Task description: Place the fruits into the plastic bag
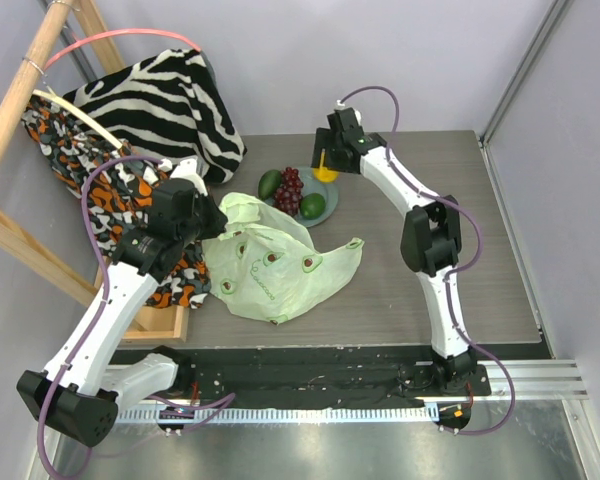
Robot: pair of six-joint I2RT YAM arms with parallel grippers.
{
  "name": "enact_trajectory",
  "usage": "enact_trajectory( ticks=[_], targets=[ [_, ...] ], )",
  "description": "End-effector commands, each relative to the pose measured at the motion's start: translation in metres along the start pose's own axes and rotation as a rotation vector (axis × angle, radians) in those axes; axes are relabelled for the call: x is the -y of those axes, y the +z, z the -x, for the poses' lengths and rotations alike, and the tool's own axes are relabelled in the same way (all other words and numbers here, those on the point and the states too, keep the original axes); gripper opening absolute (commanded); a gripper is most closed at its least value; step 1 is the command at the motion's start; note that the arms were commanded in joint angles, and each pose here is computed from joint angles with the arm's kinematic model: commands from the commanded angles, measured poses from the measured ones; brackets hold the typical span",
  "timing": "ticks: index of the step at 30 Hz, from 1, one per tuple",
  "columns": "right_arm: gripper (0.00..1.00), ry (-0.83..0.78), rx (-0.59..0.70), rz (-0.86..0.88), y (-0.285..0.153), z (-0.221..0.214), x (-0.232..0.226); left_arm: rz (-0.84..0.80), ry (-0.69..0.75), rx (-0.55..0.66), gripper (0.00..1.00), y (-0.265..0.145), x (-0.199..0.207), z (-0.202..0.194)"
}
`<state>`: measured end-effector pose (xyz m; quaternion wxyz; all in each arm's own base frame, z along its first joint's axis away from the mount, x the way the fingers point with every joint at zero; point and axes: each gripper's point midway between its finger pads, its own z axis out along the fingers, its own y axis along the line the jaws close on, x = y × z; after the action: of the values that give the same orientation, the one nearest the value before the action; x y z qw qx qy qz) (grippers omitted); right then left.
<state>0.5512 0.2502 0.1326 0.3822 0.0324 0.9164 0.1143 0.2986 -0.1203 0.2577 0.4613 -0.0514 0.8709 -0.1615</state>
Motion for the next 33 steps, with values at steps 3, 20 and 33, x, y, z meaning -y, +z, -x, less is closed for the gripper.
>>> enact_trajectory(
  ticks=[3, 20, 33],
  targets=[
    [0.46, -0.029, 0.119, 0.145, -0.065, 0.047, -0.027, -0.008, -0.016, 0.06, 0.0, -0.006, 0.003, 0.017],
    [0.43, -0.041, 0.057, 0.554, -0.162, -0.012, -0.072, -0.015, -0.035, 0.071, 0.0, -0.004, 0.007, 0.022],
    [0.42, -0.103, -0.079, 0.667, -0.166, -0.09, -0.102, -0.014, -0.04, 0.096, 0.0, -0.01, 0.005, 0.025]
  ],
)
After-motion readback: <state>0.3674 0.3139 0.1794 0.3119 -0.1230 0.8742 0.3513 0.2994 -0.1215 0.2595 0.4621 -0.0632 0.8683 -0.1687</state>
